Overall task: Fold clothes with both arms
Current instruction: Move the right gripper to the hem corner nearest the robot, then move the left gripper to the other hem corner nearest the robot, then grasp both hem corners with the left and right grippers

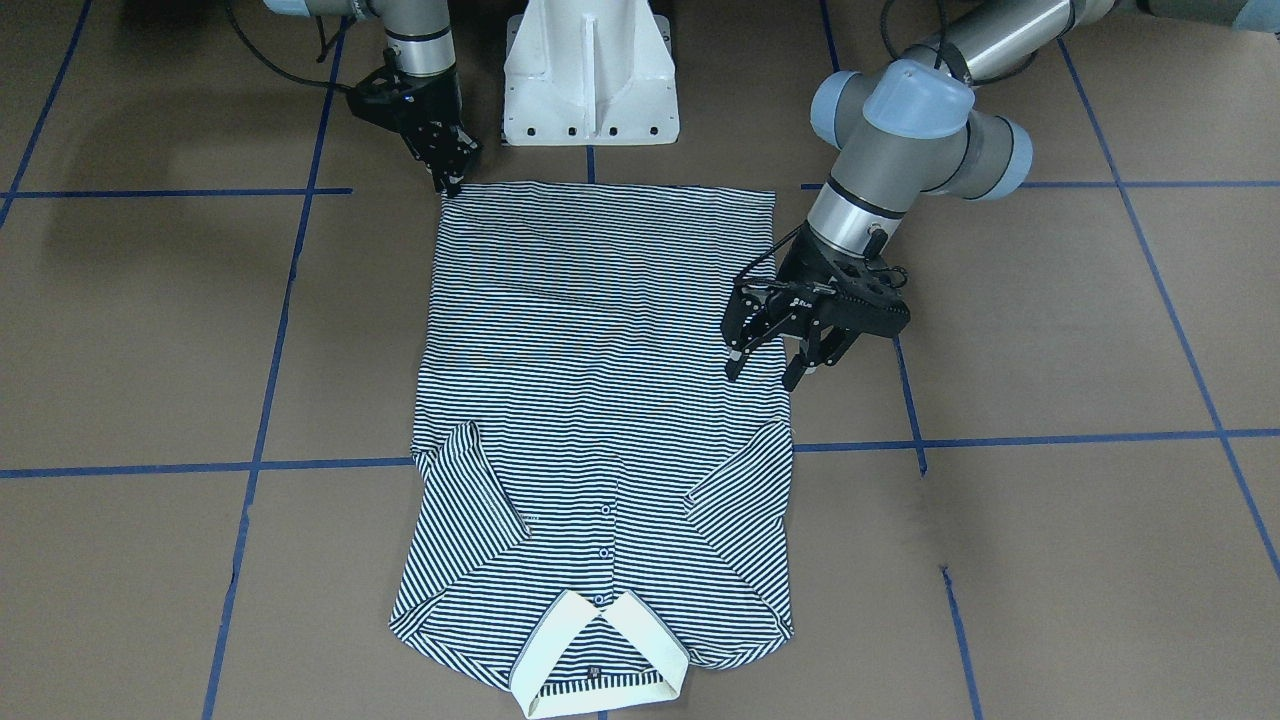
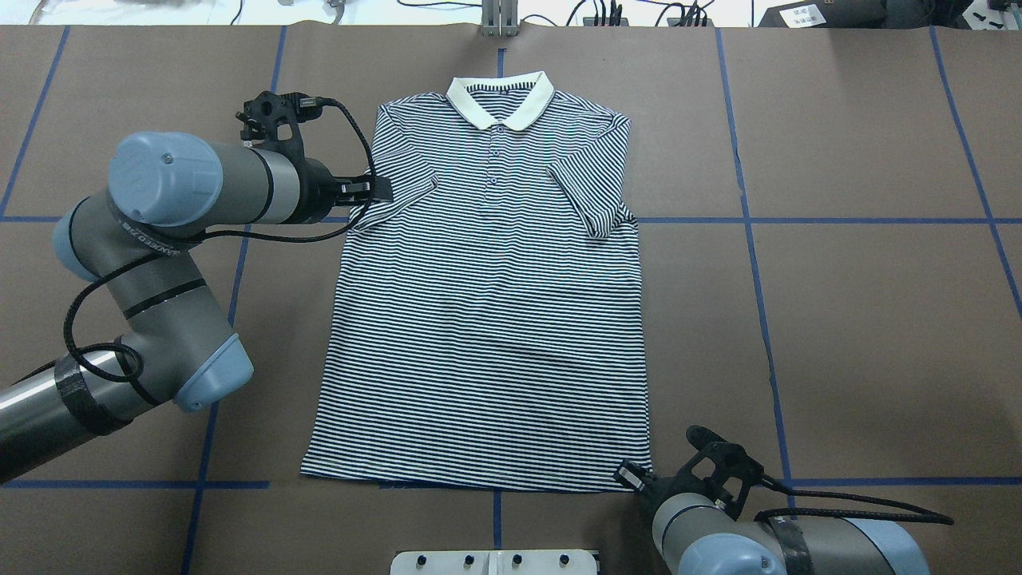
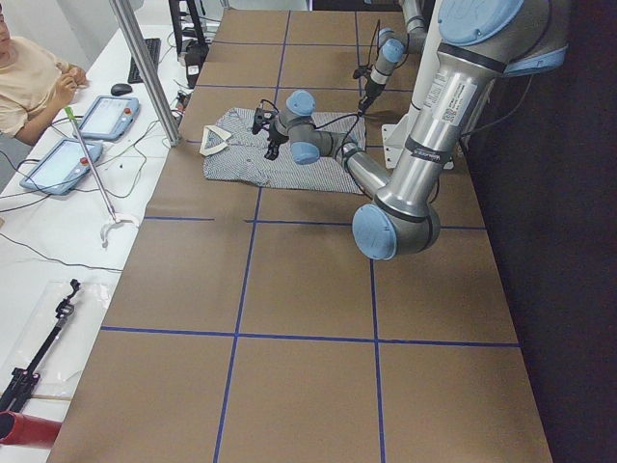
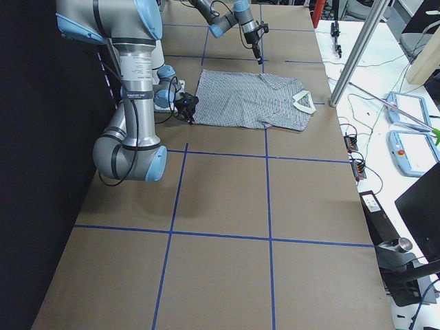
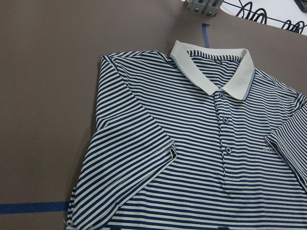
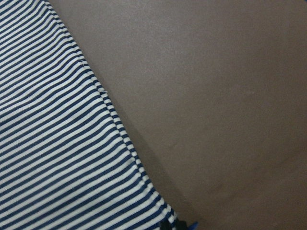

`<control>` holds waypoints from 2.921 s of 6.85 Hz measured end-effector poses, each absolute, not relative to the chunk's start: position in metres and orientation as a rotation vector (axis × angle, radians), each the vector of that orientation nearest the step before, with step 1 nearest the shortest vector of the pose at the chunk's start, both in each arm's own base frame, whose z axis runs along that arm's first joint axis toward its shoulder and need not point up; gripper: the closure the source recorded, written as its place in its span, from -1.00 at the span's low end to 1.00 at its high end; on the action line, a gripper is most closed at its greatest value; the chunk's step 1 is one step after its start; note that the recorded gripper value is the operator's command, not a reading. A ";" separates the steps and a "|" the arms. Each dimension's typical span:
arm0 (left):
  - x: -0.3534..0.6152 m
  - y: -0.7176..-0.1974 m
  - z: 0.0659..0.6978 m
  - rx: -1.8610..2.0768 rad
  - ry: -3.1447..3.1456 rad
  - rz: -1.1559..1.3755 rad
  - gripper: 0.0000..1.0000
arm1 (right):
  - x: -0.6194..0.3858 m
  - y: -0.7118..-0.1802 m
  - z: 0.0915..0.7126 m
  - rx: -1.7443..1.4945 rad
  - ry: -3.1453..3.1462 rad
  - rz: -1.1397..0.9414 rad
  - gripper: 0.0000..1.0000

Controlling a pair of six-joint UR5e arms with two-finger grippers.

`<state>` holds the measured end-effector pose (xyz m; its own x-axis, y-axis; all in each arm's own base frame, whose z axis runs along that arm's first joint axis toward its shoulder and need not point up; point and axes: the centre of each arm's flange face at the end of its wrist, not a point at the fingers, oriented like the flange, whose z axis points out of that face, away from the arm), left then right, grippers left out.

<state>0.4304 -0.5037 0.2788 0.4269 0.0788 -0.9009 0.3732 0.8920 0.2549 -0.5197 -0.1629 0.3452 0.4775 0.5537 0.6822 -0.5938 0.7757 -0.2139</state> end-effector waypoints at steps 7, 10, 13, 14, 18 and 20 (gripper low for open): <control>0.448 -0.325 0.249 0.183 1.216 -0.351 -0.47 | -0.478 -0.163 0.322 0.034 -0.872 0.693 1.00; 0.470 -0.233 0.305 0.098 1.062 -0.352 -0.44 | -0.476 -0.159 0.324 0.033 -0.868 0.686 1.00; 0.482 -0.214 0.328 0.083 0.965 -0.330 -0.40 | -0.476 -0.156 0.327 0.035 -0.862 0.680 1.00; 0.483 -0.212 0.333 0.082 0.943 -0.327 -0.36 | -0.476 -0.156 0.327 0.036 -0.862 0.679 1.00; 0.489 -0.209 0.352 0.076 0.891 -0.317 -0.29 | -0.476 -0.156 0.326 0.035 -0.864 0.678 1.00; 0.490 -0.209 0.355 0.074 0.884 -0.315 -0.24 | -0.476 -0.156 0.325 0.034 -0.865 0.678 1.00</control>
<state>0.4901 -0.2087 0.3549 0.5914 -0.2404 -0.7697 0.3010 0.9513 -0.0659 -0.4760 -0.1558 0.3252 0.4546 0.5356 0.7116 -0.5625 0.7921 -0.2368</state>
